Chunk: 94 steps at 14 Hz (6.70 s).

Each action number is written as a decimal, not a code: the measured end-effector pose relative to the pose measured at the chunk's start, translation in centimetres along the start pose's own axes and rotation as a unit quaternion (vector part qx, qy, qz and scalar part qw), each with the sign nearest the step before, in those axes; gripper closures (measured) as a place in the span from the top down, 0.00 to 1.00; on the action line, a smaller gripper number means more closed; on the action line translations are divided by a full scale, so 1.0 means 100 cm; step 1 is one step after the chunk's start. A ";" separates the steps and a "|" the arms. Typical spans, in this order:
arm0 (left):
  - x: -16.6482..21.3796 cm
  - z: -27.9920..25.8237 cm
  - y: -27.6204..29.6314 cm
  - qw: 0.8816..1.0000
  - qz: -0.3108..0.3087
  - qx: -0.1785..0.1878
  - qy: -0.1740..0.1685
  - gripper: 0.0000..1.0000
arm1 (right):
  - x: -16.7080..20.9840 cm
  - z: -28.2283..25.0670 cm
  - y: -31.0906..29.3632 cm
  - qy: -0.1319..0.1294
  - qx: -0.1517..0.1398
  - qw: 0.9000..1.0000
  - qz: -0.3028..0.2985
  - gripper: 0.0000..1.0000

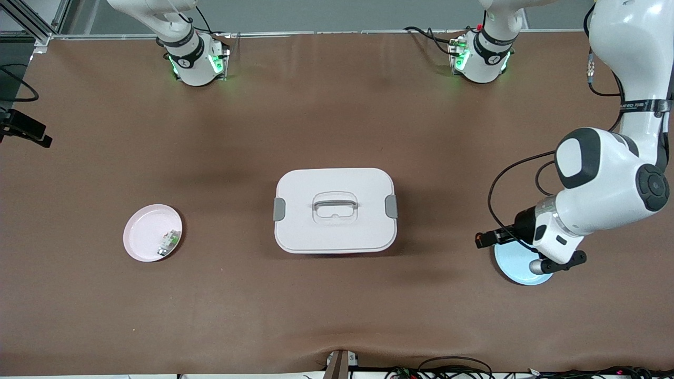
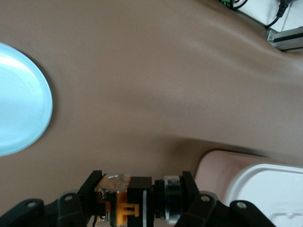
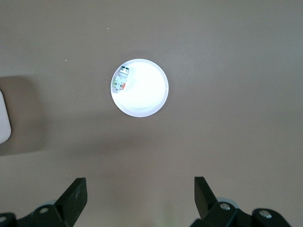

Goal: Transfer orange switch to right arm and place
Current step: 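Lift the orange switch with the left gripper and carry it over the box, then hold the switch above the box while the right gripper reaches toward it, then grasp the orange switch with the right gripper beside the left gripper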

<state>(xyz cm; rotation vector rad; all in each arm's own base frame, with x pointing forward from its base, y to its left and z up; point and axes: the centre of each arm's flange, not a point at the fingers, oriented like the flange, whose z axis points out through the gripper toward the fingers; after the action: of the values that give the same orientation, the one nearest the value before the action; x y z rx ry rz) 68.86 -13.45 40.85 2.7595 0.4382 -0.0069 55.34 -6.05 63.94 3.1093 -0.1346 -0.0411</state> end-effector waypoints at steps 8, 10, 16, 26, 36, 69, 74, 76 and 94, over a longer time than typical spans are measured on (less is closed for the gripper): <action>-0.045 0.003 0.073 0.986 -0.164 -0.025 -0.030 0.72 | 0.009 0.014 -0.036 -0.011 -0.001 1.000 -0.026 1.00; -0.057 0.004 0.088 0.980 -0.191 -0.028 -0.038 0.72 | 0.017 0.027 -0.058 -0.015 -0.004 1.000 -0.027 1.00; -0.088 0.013 0.127 0.970 -0.234 -0.025 -0.054 0.72 | 0.028 0.056 -0.120 -0.027 -0.005 0.998 -0.054 1.00; -0.111 0.024 0.152 0.968 -0.243 -0.019 -0.064 0.72 | 0.018 0.086 -0.215 -0.092 0.171 0.981 -0.012 1.00; -0.122 0.037 0.162 0.965 -0.251 -0.013 -0.074 0.72 | -0.020 0.106 -0.293 -0.052 0.334 0.939 0.056 1.00; -0.190 0.065 0.216 0.895 -0.401 0.037 -0.194 0.72 | -0.125 0.199 -0.471 0.001 0.445 0.877 0.181 1.00; -0.203 0.068 0.222 0.886 -0.413 0.053 -0.201 0.72 | -0.118 0.213 -0.480 -0.001 0.438 0.880 0.184 1.00; -0.212 0.070 0.228 0.885 -0.416 0.059 -0.203 0.72 | -0.117 0.214 -0.480 -0.001 0.437 0.880 0.184 1.00; -0.219 0.069 0.233 0.882 -0.420 0.065 -0.205 0.72 | -0.117 0.215 -0.482 -0.002 0.438 0.881 0.180 0.42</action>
<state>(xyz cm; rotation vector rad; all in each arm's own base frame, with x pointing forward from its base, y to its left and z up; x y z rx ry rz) 55.34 -43.19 43.42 2.3481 1.4885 -0.8296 47.24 42.36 41.34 3.8893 -0.9911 0.0355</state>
